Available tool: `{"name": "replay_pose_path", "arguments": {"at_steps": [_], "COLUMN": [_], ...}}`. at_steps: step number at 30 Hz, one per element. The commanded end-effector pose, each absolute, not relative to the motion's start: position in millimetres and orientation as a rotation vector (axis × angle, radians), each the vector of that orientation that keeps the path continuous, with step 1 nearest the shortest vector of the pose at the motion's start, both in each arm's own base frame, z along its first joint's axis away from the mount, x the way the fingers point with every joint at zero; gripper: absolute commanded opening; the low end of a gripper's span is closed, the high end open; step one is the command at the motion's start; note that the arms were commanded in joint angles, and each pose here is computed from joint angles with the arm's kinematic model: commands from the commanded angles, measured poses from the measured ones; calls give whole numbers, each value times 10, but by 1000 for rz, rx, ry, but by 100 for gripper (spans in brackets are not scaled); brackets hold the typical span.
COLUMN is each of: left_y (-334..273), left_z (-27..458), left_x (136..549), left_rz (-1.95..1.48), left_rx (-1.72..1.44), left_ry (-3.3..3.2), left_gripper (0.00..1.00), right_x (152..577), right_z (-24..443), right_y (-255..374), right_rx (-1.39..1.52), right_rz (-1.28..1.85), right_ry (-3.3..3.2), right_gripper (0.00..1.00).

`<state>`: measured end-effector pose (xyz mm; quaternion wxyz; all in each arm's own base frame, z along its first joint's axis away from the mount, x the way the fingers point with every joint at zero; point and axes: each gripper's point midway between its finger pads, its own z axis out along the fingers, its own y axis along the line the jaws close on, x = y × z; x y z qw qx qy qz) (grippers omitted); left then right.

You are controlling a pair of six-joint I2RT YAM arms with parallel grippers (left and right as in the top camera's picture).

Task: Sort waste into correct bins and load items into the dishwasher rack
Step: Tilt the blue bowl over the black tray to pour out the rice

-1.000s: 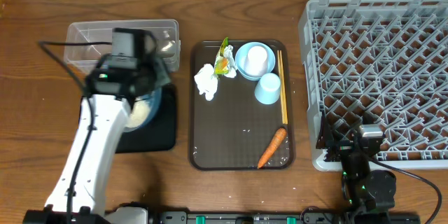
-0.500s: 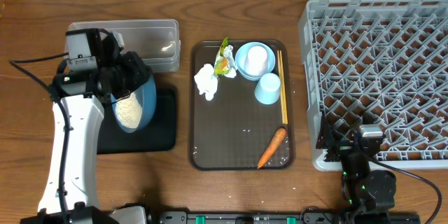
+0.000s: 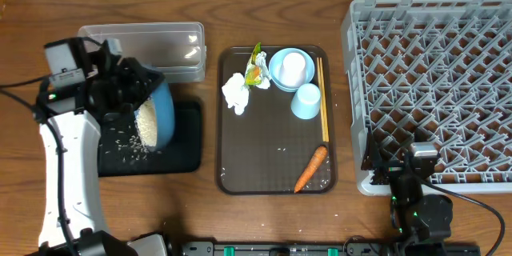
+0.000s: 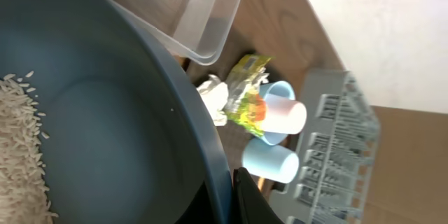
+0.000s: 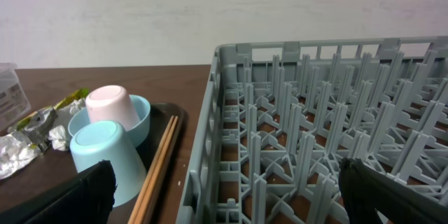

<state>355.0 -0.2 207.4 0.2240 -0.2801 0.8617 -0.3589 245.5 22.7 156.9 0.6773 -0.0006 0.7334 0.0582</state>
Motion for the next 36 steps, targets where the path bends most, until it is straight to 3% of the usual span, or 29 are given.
{"name": "replay_pose_path", "arguments": {"at_steps": [1,36], "left_y": [5,77], "left_z": [2309,2559], "left_x": [3557,3340], "left_rz": [-1099,-1467], "left_rx": [-754,-909], "left_ry": [2306,2171], "left_gripper": [6,6], "right_x": [2448,2448], "right_z": [1550,1550], "right_y": [288,288], "right_rx": [-33,-33], "right_rz": [139,139], "right_ry": [1654,1654], "right_gripper": [99,99]}}
